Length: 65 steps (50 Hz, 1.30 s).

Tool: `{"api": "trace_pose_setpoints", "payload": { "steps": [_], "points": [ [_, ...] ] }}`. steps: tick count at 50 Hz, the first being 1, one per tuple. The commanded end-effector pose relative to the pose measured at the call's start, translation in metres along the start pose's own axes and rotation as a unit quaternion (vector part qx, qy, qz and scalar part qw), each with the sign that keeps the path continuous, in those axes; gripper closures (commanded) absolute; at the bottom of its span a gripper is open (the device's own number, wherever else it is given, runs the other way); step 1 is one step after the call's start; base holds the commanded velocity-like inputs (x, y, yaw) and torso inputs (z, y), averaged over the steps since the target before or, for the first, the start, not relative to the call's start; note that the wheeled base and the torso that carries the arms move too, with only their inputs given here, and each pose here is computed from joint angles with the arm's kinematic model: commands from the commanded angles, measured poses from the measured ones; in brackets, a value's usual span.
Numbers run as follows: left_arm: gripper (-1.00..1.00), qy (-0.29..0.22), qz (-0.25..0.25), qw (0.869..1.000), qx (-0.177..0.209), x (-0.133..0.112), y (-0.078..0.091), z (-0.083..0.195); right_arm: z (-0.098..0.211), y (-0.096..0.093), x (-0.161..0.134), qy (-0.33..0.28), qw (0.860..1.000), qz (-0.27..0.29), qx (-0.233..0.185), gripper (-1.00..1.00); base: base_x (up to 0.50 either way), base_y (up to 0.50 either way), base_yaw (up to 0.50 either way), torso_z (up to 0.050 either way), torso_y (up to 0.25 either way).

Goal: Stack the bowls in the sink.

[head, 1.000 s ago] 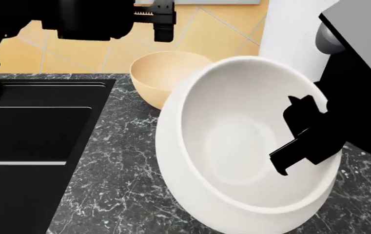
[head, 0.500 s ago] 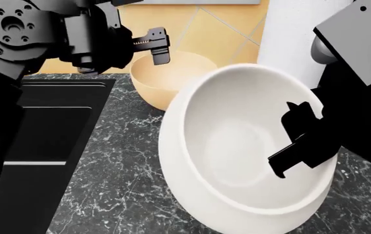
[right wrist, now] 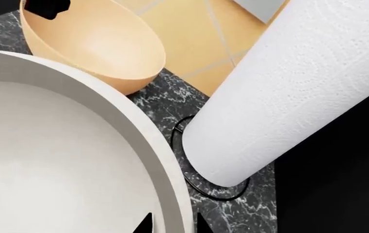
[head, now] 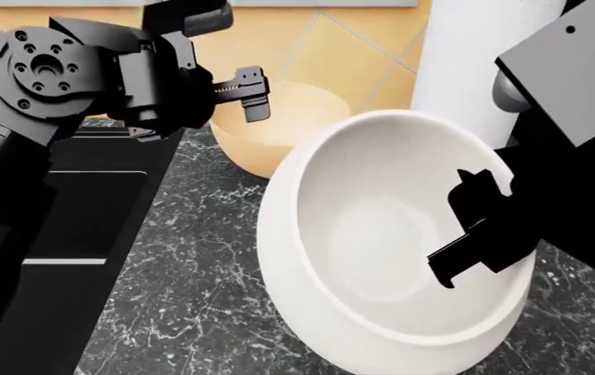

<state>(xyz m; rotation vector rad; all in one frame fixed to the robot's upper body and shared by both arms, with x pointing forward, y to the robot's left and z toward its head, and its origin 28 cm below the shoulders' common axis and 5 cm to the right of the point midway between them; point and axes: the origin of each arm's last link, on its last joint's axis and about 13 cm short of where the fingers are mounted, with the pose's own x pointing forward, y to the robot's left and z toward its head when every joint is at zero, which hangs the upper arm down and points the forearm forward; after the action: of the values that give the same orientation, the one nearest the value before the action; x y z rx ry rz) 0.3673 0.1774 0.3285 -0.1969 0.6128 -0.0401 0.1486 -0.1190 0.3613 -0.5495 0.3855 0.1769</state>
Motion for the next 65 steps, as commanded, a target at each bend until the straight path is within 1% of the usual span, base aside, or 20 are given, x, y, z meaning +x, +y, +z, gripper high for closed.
{"api": "trace_pose_setpoints", "payload": {
  "steps": [1,10,21,31,47,58,65],
  "points": [
    [-1.00,0.006,0.004,1.000,-0.002,0.011,0.000,-0.005,-0.002,0.000,0.003,-0.001,1.000,-0.002,0.000,1.00,0.00,0.00,0.00,0.000,0.000],
    [-1.00,0.002,0.011,1.000,-0.006,0.018,0.000,-0.005,-0.001,0.000,0.003,-0.005,1.000,-0.001,0.002,1.00,0.00,0.00,0.00,0.000,0.000],
    [-1.00,0.009,0.010,1.000,0.001,0.028,-0.003,-0.009,-0.001,-0.001,0.005,-0.004,1.000,-0.001,0.003,1.00,0.00,0.00,0.00,0.000,0.000],
    [-1.00,0.024,0.013,0.999,0.030,0.041,-0.007,-0.015,0.000,-0.002,0.007,-0.004,1.000,-0.001,0.004,1.00,0.00,0.00,0.00,0.000,0.000],
    [-1.00,0.035,0.018,0.998,0.054,0.045,-0.008,-0.023,-0.002,-0.002,0.004,-0.006,1.000,-0.004,0.006,1.00,0.00,0.00,0.00,0.000,0.000],
    [-1.00,0.040,0.032,0.997,0.056,0.048,-0.006,-0.025,-0.002,-0.001,0.004,-0.005,1.000,-0.004,0.007,1.00,0.00,0.00,0.00,0.000,0.000],
    [-1.00,0.042,0.030,0.997,0.063,0.050,-0.006,-0.027,-0.002,-0.002,0.006,-0.005,1.000,-0.006,0.008,1.00,0.00,0.00,0.00,0.000,0.000]
  ]
}}
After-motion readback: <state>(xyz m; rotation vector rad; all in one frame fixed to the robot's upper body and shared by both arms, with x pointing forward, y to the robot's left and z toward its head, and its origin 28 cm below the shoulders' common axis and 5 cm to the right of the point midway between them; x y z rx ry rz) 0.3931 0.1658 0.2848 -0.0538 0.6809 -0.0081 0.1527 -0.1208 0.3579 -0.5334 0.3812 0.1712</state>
